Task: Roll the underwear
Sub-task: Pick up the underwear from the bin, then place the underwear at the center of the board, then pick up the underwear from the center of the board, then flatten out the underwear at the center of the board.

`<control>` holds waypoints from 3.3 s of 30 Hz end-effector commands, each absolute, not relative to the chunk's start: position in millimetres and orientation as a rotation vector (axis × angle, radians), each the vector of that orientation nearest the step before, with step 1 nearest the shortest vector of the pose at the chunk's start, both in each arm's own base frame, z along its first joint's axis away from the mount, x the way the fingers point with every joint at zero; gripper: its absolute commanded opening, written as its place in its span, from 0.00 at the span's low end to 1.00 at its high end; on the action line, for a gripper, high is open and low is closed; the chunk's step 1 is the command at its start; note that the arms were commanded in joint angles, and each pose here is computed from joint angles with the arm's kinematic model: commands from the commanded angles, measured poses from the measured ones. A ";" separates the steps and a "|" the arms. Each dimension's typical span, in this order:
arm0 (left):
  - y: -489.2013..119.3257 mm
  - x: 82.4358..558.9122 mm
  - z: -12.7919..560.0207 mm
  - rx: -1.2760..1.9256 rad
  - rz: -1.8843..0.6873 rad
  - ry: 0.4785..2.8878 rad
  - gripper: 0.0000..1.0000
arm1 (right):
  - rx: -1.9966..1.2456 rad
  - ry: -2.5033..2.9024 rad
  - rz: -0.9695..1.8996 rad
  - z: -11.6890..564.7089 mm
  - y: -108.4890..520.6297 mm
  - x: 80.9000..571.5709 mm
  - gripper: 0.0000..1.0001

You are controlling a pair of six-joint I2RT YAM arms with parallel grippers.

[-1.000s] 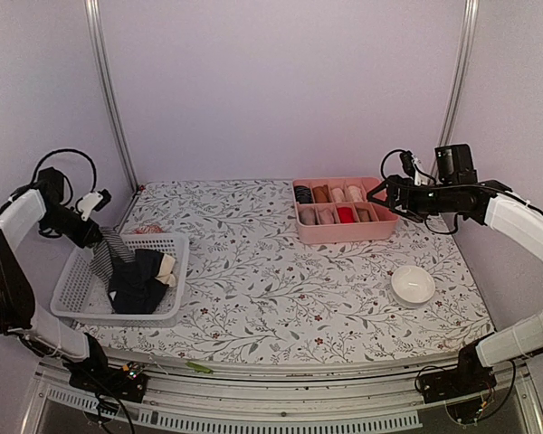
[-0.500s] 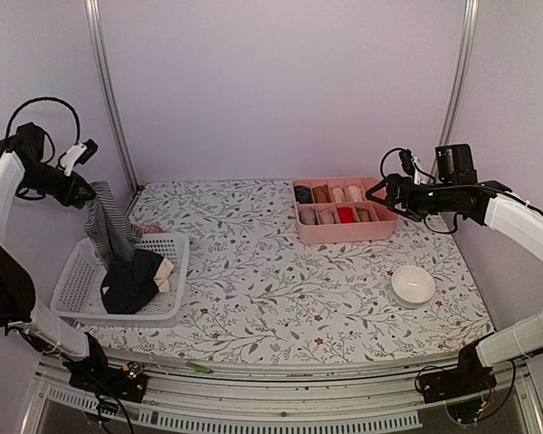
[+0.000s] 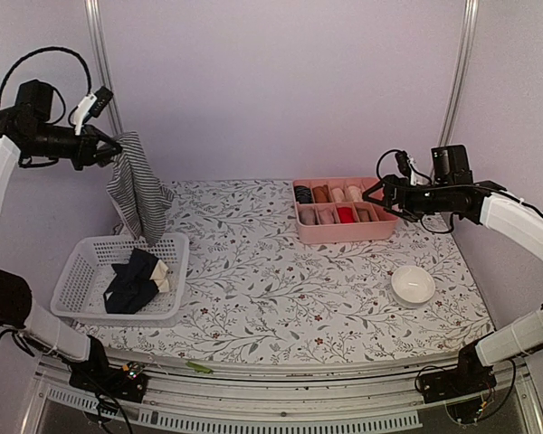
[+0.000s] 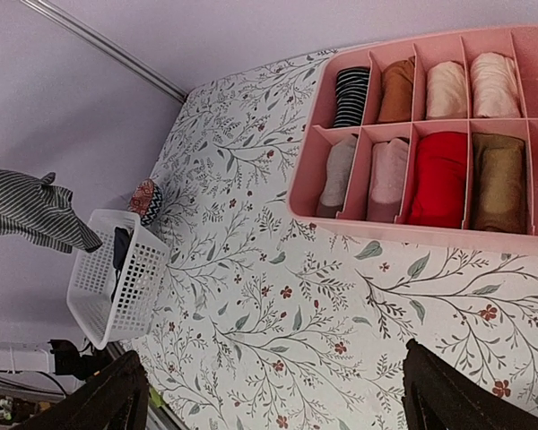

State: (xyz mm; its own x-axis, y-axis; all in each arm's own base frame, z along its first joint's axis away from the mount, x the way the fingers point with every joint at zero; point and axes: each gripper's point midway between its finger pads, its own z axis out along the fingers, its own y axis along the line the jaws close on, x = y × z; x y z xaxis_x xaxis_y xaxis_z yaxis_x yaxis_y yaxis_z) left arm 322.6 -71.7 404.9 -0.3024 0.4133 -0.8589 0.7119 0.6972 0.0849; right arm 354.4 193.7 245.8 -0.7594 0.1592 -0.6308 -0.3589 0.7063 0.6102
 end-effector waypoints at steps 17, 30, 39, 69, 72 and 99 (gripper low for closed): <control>-197.0 297.5 260.1 1.160 -0.671 1.943 0.96 | -0.175 2.326 1.010 221.0 193.2 331.3 0.99; -235.8 284.4 197.1 1.434 -0.660 1.916 0.88 | -0.438 2.625 1.101 125.3 278.3 251.8 0.82; -316.5 268.9 134.9 1.799 -0.601 1.915 0.72 | -0.444 2.884 0.982 71.2 284.2 206.4 0.66; -371.1 273.7 104.4 1.907 -0.657 1.869 0.01 | -0.433 3.066 0.542 9.1 300.3 172.6 0.00; -369.5 296.6 154.5 1.782 -0.731 1.803 0.00 | -0.430 2.956 0.538 45.4 307.5 205.5 0.00; -274.2 200.1 179.8 1.864 -0.776 1.491 0.96 | -0.306 2.871 0.829 127.7 224.8 169.9 0.83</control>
State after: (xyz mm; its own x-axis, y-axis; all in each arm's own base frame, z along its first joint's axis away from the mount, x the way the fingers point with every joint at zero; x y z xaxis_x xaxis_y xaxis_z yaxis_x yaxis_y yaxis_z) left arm 210.1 -287.6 186.5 0.1381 0.6049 -0.7843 0.9846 -0.1693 0.0428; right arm 151.7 226.7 89.4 -0.9731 -0.2226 -0.0591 -0.2223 0.8405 0.4941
